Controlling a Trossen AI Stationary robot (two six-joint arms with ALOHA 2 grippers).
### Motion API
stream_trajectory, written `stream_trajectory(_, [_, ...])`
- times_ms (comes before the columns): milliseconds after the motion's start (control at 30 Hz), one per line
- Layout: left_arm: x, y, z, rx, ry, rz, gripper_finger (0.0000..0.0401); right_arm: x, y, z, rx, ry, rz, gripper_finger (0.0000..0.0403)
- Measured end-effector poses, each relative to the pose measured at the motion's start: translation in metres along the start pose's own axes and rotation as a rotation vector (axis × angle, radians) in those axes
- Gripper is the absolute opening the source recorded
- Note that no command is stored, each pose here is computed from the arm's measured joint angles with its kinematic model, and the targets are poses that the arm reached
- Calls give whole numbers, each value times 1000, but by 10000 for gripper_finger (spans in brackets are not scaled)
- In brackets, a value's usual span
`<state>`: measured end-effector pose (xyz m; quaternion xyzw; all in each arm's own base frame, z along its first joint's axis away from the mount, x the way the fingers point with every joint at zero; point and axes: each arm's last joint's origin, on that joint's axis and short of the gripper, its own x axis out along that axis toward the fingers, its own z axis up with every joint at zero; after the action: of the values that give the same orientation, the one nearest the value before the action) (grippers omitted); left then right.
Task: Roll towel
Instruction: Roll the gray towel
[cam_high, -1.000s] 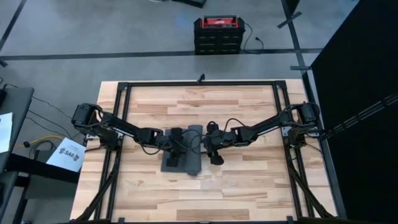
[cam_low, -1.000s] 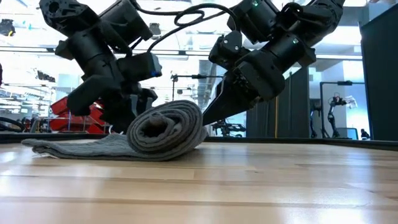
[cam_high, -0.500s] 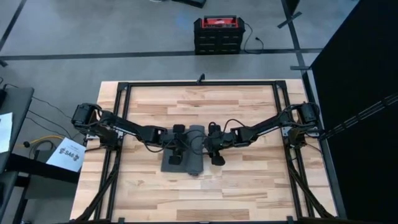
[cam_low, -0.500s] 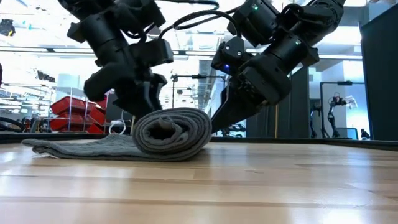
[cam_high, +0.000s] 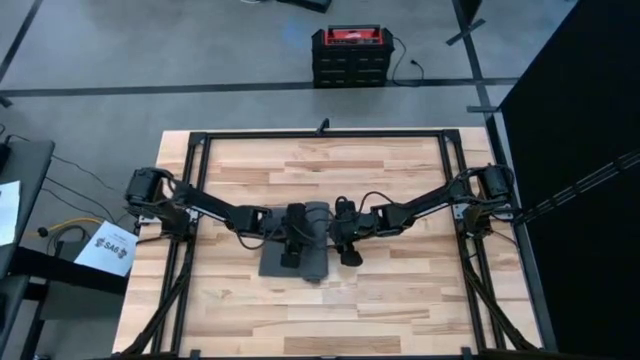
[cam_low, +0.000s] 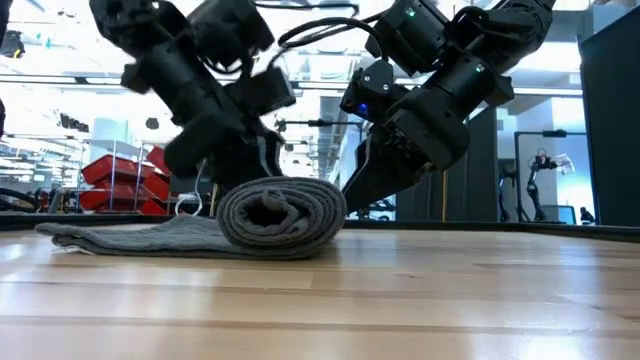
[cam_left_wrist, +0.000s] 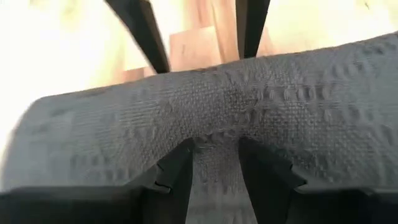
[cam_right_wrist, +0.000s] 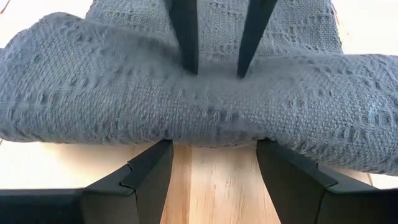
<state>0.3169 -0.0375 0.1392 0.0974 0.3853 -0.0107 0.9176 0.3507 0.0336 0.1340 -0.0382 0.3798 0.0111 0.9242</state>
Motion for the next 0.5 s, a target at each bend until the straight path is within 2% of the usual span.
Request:
stream_trajectory(133, [15, -3, -12, -19, 67, -8, 118, -2, 0, -5, -2, 64, 0, 221])
stream_trajectory(300, [18, -4, -16, -29, 95, -11, 118, -4, -2, -15, 42, 164, -52, 221])
stream_trajectory(500, [18, -4, -18, -22, 107, -14, 118, 21, -4, -23, 61, 134, -57, 221])
